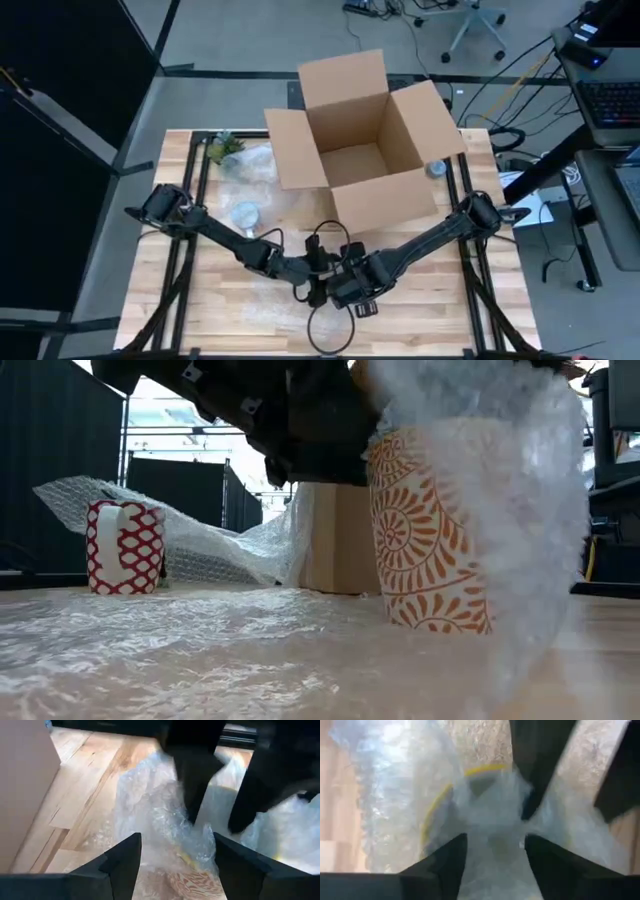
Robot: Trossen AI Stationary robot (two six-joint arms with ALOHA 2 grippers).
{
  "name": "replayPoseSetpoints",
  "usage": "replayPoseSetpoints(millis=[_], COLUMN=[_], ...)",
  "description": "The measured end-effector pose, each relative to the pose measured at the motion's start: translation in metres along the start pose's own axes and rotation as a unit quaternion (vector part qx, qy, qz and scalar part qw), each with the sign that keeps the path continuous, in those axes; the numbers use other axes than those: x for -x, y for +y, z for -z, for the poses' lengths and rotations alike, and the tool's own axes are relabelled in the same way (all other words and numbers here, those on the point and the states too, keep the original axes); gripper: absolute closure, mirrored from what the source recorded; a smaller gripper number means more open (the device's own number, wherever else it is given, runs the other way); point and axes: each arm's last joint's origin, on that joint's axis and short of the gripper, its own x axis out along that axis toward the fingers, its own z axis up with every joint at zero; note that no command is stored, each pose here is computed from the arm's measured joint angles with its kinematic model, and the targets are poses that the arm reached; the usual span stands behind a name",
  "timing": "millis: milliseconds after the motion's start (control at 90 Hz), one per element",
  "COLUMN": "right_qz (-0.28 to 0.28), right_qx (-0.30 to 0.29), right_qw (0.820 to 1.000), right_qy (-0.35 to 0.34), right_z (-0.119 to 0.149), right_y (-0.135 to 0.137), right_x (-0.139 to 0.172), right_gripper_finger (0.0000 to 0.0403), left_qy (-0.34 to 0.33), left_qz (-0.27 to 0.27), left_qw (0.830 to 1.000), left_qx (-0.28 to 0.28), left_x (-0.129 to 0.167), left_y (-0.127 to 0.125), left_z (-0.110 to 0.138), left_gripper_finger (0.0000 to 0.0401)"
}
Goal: Wrap mug
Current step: Wrap the yellow mug with the bubble wrap
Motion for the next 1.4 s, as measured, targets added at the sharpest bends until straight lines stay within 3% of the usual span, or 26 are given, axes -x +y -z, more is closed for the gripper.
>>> replayPoseSetpoints(millis=[211,367,567,678,822,1022,1211,1400], right_qz=[-0.005,-0.004,-0.033,-0.057,-0.057,0.064,0.096,0.061], right_qx=[0.001,0.004,-0.036,-0.068,-0.019,0.069,0.08,0.073], right_qw=[1.0,1.0,0.998,0.994,0.998,0.995,0.992,0.995], right_qy=[-0.001,0.003,-0.041,-0.058,-0.032,-0.02,-0.012,0.019], right_z=[-0.002,-0.001,0.01,0.018,0.028,0.033,0.023,0.008], right_y=[-0.007,-0.01,-0.019,-0.009,0.023,0.056,0.05,0.035], right_x=[0.0,0.004,0.053,0.073,0.068,0.035,0.012,-0.021], right_gripper_finger=[0.0389,0.0393,0.0399,0.0386,0.0334,0.024,0.0182,0.0171], left_qy=[0.0,0.0,-0.001,0.0,0.001,0.001,0.0,0.0], left_qz=[0.0,0.001,0.002,0.002,0.003,0.004,0.004,0.004], left_qw=[1.0,1.0,1.0,1.0,1.0,1.0,1.0,1.0], left_qx=[0.0,0.0,0.0,0.0,0.0,0.0,0.0,0.0], left_x=[0.0,0.0,0.0,0.0,0.0,0.0,0.0,0.0], left_y=[0.0,0.0,0.0,0.0,0.0,0.0,0.0,0.0], left_z=[0.0,0.0,0.0,0.0,0.0,0.0,0.0,0.0], left_gripper_finger=[0.0183,0.0183,0.0182,0.0182,0.0183,0.0183,0.0182,0.0183])
